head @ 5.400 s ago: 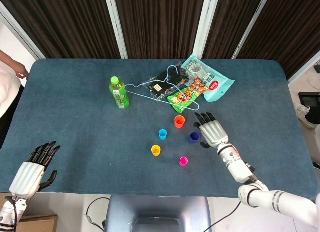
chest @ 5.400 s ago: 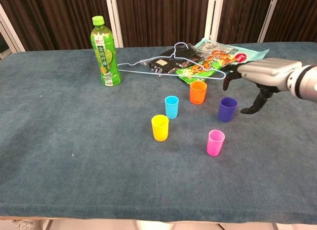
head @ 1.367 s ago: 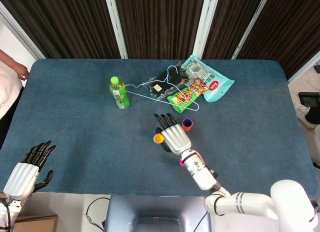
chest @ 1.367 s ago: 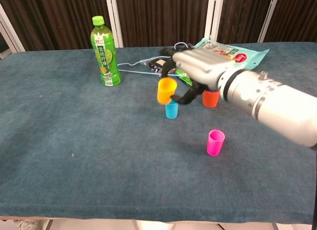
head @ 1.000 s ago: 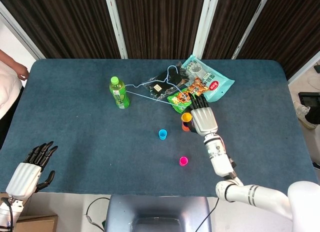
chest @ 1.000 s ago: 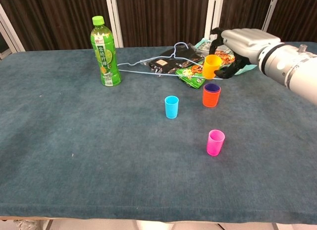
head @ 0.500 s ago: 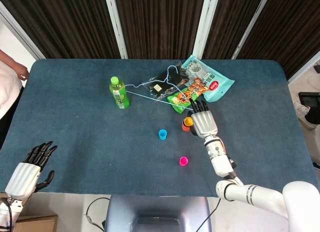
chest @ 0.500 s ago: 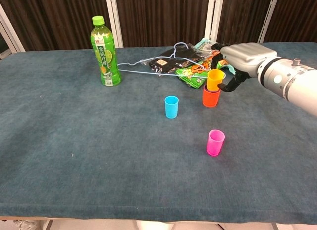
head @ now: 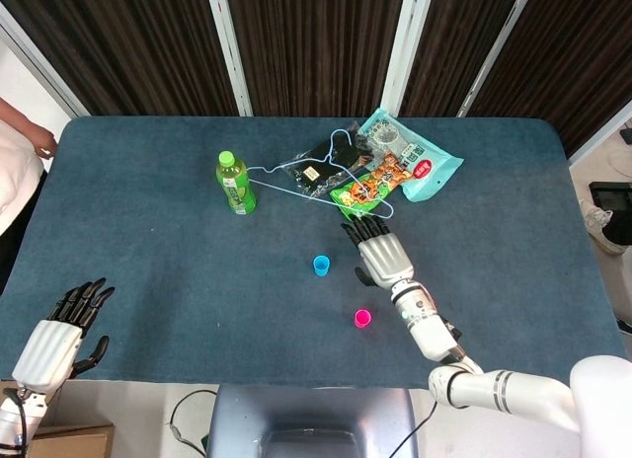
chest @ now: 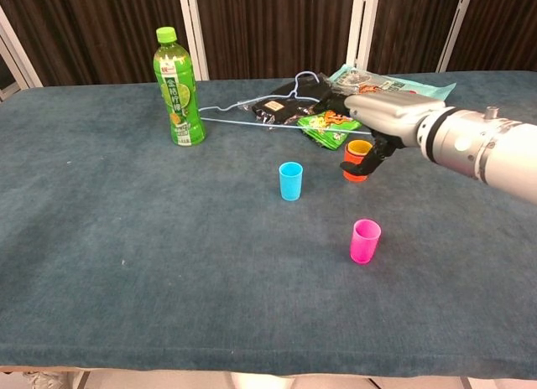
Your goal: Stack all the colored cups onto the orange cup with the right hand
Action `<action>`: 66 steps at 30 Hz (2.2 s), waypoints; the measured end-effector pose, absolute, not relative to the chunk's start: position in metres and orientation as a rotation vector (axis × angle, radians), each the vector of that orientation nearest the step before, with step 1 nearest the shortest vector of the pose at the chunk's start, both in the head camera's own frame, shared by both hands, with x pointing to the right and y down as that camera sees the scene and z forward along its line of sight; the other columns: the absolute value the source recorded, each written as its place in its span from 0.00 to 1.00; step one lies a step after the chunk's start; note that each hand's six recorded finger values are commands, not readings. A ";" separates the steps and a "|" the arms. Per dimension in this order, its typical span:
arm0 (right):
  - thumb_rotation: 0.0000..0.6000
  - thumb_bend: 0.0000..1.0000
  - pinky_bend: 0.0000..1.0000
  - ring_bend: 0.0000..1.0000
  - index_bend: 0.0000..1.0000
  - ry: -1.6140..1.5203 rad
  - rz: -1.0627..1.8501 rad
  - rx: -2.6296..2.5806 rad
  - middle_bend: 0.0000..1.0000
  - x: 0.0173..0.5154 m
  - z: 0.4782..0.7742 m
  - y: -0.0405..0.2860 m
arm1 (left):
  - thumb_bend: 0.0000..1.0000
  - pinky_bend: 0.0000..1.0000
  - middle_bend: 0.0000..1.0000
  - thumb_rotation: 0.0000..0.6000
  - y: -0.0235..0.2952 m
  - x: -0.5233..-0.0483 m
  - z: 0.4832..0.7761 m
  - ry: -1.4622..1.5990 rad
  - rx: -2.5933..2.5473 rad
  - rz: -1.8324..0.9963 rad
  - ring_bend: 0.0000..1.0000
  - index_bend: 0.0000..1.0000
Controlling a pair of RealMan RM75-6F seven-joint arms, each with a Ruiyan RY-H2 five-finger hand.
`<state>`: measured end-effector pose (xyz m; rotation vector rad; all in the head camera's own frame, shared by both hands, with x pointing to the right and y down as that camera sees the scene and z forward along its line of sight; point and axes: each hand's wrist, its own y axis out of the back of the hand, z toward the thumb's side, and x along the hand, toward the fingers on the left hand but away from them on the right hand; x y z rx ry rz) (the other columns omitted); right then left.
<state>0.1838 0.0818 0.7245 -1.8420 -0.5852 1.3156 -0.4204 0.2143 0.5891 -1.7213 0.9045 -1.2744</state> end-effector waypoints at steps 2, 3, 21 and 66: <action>1.00 0.49 0.00 0.00 0.24 -0.560 1.299 -1.856 0.00 0.175 0.727 0.086 | 0.46 0.12 0.00 1.00 0.214 -0.420 0.589 0.903 -1.720 -1.274 0.01 0.00; 1.00 0.49 0.00 0.00 0.26 -0.544 1.292 -1.858 0.00 0.169 0.729 0.088 | 0.46 0.12 0.00 1.00 0.215 -0.420 0.589 0.904 -1.719 -1.274 0.01 0.00; 1.00 0.49 0.00 0.00 0.51 -0.539 1.327 -1.866 0.00 0.128 0.764 0.083 | 0.45 0.12 0.00 1.00 0.214 -0.425 0.585 0.922 -1.713 -1.279 0.01 0.00; 1.00 0.49 0.00 0.00 0.38 -0.736 1.406 -1.732 0.04 0.223 0.736 0.053 | 0.46 0.12 0.00 1.00 0.215 -0.419 0.592 0.889 -1.732 -1.281 0.01 0.00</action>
